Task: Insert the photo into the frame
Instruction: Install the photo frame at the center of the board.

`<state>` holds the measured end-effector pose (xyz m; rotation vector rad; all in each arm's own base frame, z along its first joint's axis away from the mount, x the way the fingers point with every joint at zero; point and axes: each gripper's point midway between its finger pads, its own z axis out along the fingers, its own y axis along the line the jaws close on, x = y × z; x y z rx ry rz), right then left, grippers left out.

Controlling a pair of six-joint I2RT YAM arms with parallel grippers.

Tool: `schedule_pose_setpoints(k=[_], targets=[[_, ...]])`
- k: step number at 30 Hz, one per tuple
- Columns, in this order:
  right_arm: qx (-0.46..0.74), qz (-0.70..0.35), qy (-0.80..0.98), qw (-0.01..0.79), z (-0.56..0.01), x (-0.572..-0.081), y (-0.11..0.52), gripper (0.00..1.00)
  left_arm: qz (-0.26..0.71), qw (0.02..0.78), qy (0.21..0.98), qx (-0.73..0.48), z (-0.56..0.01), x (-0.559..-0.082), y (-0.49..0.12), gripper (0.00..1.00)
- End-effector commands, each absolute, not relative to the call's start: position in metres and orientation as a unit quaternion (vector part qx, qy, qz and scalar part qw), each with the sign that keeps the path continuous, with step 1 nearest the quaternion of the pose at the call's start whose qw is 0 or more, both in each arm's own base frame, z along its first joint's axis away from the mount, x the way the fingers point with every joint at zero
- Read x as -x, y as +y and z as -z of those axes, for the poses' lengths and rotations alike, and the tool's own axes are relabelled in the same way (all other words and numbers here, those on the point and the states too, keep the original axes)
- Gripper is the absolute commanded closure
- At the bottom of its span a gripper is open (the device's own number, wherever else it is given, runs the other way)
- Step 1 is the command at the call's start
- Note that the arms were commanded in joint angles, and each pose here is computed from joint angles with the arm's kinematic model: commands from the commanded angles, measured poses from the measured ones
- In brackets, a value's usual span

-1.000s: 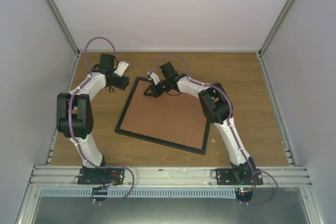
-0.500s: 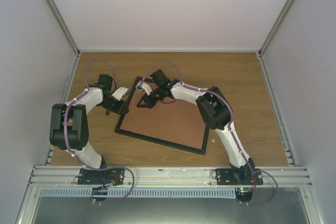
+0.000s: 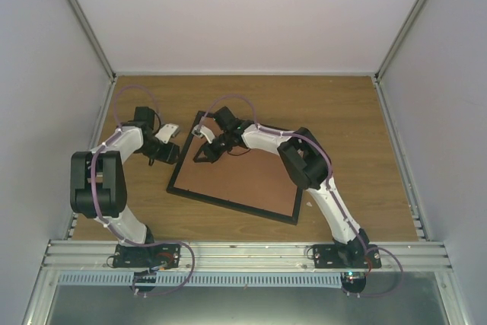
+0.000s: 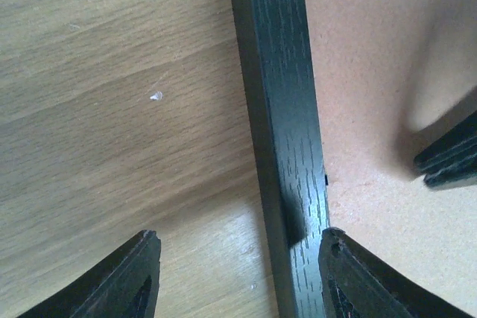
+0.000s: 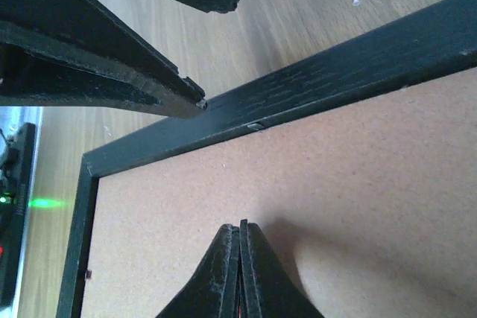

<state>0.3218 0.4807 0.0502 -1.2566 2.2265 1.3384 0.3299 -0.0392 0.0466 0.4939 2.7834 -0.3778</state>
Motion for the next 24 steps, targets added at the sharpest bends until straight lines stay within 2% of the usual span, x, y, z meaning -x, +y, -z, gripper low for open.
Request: schedule_pose_setpoints(k=[1, 8, 24], targets=[[0.42, -0.447, 0.782, 0.109, -0.018, -0.322, 0.479, 0.97, 0.149, 0.167, 0.961, -0.165, -0.055, -0.344, -0.044, 0.4], [0.403, -0.432, 0.802, 0.091, 0.008, -0.322, 0.468, 0.98, 0.161, 0.164, 0.96, -0.161, -0.053, -0.346, -0.047, 0.4], [0.397, -0.427, 0.807, 0.095, 0.008, -0.33, 0.462, 0.98, 0.167, 0.152, 0.963, -0.146, -0.038, -0.354, -0.047, 0.41]])
